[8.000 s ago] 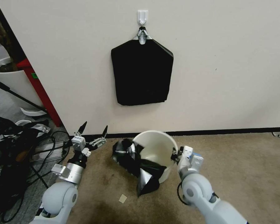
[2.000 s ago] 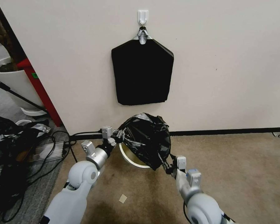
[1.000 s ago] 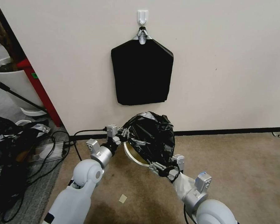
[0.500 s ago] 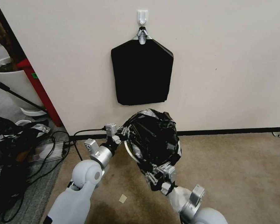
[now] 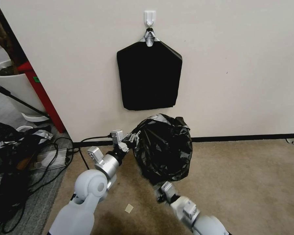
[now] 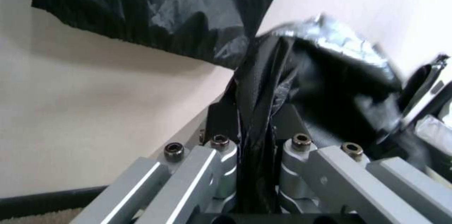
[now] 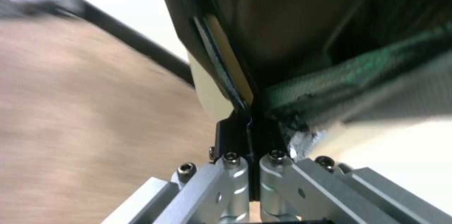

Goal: Place a trash bag onto the trash bin.

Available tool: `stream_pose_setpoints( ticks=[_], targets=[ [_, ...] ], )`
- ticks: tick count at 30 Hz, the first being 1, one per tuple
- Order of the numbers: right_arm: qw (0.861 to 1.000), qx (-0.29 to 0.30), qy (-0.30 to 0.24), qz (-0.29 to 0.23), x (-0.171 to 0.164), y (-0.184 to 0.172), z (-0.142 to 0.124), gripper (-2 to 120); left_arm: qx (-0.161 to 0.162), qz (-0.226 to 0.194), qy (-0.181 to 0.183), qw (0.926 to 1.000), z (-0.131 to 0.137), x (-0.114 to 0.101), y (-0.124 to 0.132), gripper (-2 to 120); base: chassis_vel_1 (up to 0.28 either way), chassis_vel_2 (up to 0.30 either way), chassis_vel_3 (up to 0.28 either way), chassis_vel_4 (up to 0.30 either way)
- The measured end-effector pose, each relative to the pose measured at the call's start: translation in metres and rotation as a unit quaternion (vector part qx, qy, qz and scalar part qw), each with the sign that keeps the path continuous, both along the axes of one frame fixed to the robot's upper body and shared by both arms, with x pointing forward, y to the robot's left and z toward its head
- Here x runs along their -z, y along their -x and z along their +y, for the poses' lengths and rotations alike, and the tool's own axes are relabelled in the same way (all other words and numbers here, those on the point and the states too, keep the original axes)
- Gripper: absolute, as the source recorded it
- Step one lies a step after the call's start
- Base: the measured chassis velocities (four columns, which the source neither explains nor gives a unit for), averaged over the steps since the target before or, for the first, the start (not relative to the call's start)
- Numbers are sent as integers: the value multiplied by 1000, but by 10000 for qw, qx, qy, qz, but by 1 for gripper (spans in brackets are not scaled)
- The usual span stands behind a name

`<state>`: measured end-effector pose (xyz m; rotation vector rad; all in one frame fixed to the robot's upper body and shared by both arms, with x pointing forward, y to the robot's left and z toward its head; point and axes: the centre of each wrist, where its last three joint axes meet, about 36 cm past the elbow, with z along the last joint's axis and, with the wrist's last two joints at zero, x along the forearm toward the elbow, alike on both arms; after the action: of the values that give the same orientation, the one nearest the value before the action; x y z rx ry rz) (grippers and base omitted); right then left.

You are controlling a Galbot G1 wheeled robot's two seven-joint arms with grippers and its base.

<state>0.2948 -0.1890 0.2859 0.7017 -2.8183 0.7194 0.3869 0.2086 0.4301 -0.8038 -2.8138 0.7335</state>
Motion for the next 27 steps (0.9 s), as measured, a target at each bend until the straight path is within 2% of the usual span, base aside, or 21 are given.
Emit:
stream_pose_setpoints(
  ticks=[3,4,6,7,9,10,12,13,14,15,17,18,19,20,22,23,24,25,27],
  targets=[
    [9999,123,-28,-98,4,4,-5,3,-32,-25,-3,10000,2,0,-1,7,0,0,0,0],
    [9988,-136,-363,-311,10,11,-6,9,-82,-52,-4,10000,5,1,-4,7,0,0,0,0],
    [9979,-250,-470,-383,12,13,-5,10,-91,-54,-4,9999,5,1,-5,7,0,0,0,0],
    [9931,-672,-746,-602,16,17,-6,17,-124,-60,-1,9999,5,4,-7,7,0,0,0,0],
    [9830,-1404,-877,-793,25,23,-14,25,-171,-60,-11,9998,6,7,-11,7,0,0,0,0],
    [9830,-1404,-877,-793,25,23,-14,25,-171,-60,-11,9998,6,7,-11,7,0,0,0,0],
    [9674,-2250,-853,-794,31,25,-28,34,-197,-59,-45,9998,6,10,-14,7,0,0,0,0],
    [9674,-2250,-853,-794,31,25,-28,34,-197,-59,-45,9998,6,10,-14,7,0,0,0,0],
    [9566,-2705,-823,-704,32,24,-39,41,-204,-57,-81,9997,6,12,-15,7,0,0,0,0],
    [9526,-2848,-825,-678,32,23,-44,45,-206,-58,-98,9997,7,12,-16,7,0,0,0,0],
    [9301,-3543,-766,-593,23,16,-65,53,-221,-65,-179,9996,9,15,-17,7,0,0,0,0],
    [9140,-3948,-727,-592,9,6,-80,60,-225,-74,-267,9994,10,17,-19,7,0,0,0,0],
    [9140,-3948,-727,-592,9,6,-80,60,-225,-74,-267,9994,10,17,-19,7,0,0,0,0],
    [9044,-4156,-730,-636,-4,0,-89,65,-221,-105,-369,9990,12,21,-20,7,0,0,0,0],
    [8957,-4275,-862,-872,-32,-9,-96,73,-176,-193,-572,9980,13,29,-20,7,0,0,0,0],
    [8957,-4275,-862,-872,-32,-9,-96,73,-176,-193,-572,9980,13,29,-20,7,0,0,0,0],
    [8962,-4215,-956,-1004,-44,-12,-96,78,-145,-240,-661,9974,13,33,-20,7,0,0,0,0],
    [9024,-3993,-1084,-1202,-56,-14,-93,81,-104,-280,-734,9969,13,36,-19,7,0,0,0,0],
    [9272,-3095,-1252,-1700,-80,-20,-81,91,-9,-340,-832,9960,9,42,-16,7,0,0,0,0]
  ],
)
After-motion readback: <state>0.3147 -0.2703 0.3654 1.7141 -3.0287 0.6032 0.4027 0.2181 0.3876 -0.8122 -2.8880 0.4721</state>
